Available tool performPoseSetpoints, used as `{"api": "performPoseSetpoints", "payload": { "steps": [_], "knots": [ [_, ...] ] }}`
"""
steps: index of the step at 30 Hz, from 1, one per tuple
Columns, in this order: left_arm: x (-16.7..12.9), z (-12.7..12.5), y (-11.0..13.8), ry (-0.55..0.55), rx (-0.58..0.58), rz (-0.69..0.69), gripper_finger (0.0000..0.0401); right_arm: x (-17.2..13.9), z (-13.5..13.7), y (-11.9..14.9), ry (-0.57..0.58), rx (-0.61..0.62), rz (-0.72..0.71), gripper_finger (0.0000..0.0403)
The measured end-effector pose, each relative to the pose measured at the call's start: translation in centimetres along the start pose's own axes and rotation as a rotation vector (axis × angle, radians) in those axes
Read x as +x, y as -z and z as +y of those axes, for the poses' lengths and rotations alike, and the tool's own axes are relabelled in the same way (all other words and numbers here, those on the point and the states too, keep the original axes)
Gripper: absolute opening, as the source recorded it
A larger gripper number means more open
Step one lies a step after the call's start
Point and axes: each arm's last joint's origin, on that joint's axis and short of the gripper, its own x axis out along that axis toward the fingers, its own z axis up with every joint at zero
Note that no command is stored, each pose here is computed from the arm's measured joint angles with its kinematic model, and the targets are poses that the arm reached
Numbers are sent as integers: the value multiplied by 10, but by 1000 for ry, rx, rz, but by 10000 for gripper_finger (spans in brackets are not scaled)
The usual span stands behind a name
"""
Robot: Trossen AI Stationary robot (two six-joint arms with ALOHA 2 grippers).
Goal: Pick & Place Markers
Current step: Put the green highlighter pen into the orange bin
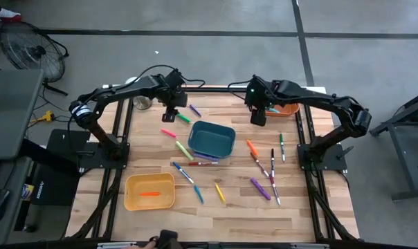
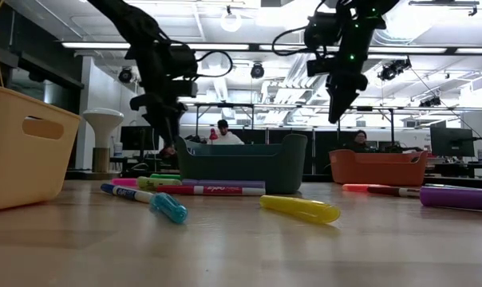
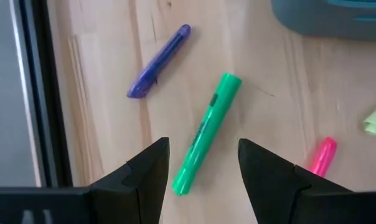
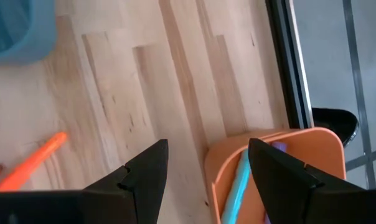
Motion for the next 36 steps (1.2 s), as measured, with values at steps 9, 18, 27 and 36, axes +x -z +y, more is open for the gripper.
{"api": "performPoseSetpoints", "payload": {
  "steps": [9, 18, 27, 36],
  "knots": [
    [25, 2, 4, 43, -3, 73, 185, -2, 14, -5, -16, -42, -15, 211],
    [44, 3, 1, 52, 30, 85, 185, -4, 22, -7, -18, -59, -19, 211],
    [47, 2, -1, 55, 66, 80, 185, -4, 22, -7, -28, -48, -21, 211],
    [60, 1, 2, 99, 59, 114, 185, -4, 22, -6, -30, -45, -17, 211]
  ]
}}
